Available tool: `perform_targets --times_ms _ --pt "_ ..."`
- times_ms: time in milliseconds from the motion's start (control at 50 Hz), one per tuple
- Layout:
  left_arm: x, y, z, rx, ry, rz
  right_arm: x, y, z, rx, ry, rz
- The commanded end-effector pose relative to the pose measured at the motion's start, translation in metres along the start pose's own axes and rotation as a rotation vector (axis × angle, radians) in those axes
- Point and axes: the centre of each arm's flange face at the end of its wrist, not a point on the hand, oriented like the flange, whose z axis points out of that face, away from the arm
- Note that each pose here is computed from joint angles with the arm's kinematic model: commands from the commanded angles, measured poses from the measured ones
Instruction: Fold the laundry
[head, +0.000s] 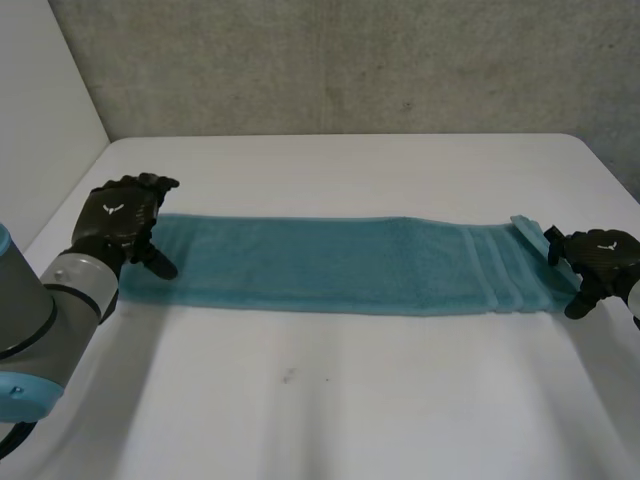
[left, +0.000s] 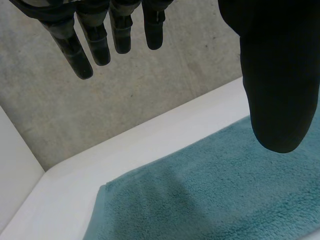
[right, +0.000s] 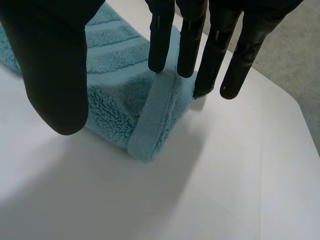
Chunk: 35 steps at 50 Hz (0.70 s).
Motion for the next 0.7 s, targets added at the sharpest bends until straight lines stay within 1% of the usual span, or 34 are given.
perform_targets --times_ms 20,160,400,520,540,580,640,660,700 --pt "0.000 0.002 -0.001 0.000 0.000 0.002 -0.001 0.003 0.003 0.018 0.001 -0.075" --pt "-0.002 0.003 0.000 -0.003 -0.007 0.001 -0.004 0.019 0.015 -0.006 -0.004 -0.111" --pt "-0.002 0.004 -0.001 -0.006 -0.007 0.001 0.005 0.017 0.020 0.009 0.025 -0.150" --pt "-0.001 0.004 -0.003 -0.007 -0.005 0.001 0.020 0.016 0.022 0.003 0.088 -0.141" --pt "-0.001 0.004 -0.003 -0.008 -0.005 0.001 0.024 0.016 0.022 0.003 0.107 -0.143" --pt "-0.001 0.004 -0.003 -0.007 -0.005 -0.001 0.042 0.015 0.023 0.002 0.207 -0.164" --pt "-0.001 0.003 -0.003 -0.004 -0.006 0.000 0.063 0.014 0.024 -0.007 0.310 -0.174" --pt "-0.001 0.002 -0.004 -0.002 -0.006 0.000 0.081 0.015 0.024 -0.021 0.379 -0.172" --pt "-0.001 0.002 -0.004 -0.002 -0.006 0.001 0.100 0.016 0.023 -0.043 0.447 -0.164"
